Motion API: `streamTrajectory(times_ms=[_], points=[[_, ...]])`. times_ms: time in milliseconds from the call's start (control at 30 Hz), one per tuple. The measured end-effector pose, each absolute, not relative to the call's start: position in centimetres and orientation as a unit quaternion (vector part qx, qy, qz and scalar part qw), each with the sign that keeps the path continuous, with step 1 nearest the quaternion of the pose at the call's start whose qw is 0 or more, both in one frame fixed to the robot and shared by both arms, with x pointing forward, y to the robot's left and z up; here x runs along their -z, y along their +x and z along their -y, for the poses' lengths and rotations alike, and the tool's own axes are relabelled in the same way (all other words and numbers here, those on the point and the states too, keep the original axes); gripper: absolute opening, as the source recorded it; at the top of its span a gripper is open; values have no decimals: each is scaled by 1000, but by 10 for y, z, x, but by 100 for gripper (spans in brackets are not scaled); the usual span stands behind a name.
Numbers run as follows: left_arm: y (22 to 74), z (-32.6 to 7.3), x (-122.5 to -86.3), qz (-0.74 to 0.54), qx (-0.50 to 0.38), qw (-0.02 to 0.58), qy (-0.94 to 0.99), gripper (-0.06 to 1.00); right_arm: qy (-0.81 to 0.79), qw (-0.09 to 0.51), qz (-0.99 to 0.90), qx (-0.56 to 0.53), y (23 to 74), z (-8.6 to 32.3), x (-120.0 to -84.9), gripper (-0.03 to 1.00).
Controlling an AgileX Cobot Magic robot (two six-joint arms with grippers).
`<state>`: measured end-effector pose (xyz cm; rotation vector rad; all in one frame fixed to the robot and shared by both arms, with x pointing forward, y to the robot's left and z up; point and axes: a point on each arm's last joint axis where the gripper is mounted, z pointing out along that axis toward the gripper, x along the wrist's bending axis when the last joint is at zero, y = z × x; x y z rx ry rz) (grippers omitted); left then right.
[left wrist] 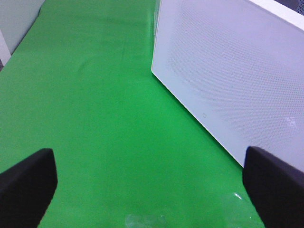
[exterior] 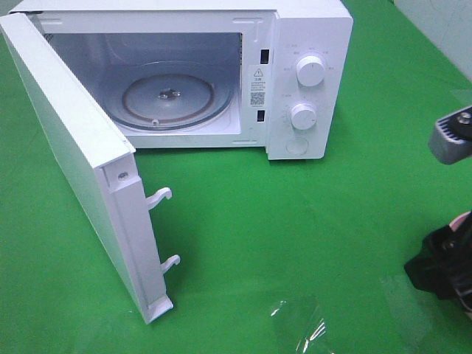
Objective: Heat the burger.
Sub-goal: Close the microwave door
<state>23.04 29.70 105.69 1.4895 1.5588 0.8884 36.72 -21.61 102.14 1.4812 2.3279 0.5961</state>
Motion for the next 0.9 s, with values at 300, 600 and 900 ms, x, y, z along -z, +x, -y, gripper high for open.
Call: streamTrajectory(times_ms=[300,600,900], points=[[230,-297,-1057,-614,-350,394,587,98,501,179,-804,-266,334,241,-1048,78],[230,-297,-1057,-614,-350,394,587,98,499,197,-785,-311,310,261,-1060,77],[230,-297,-1057,-614,-350,394,587,98,527,260,-733,-342,295,284,-1070,77]])
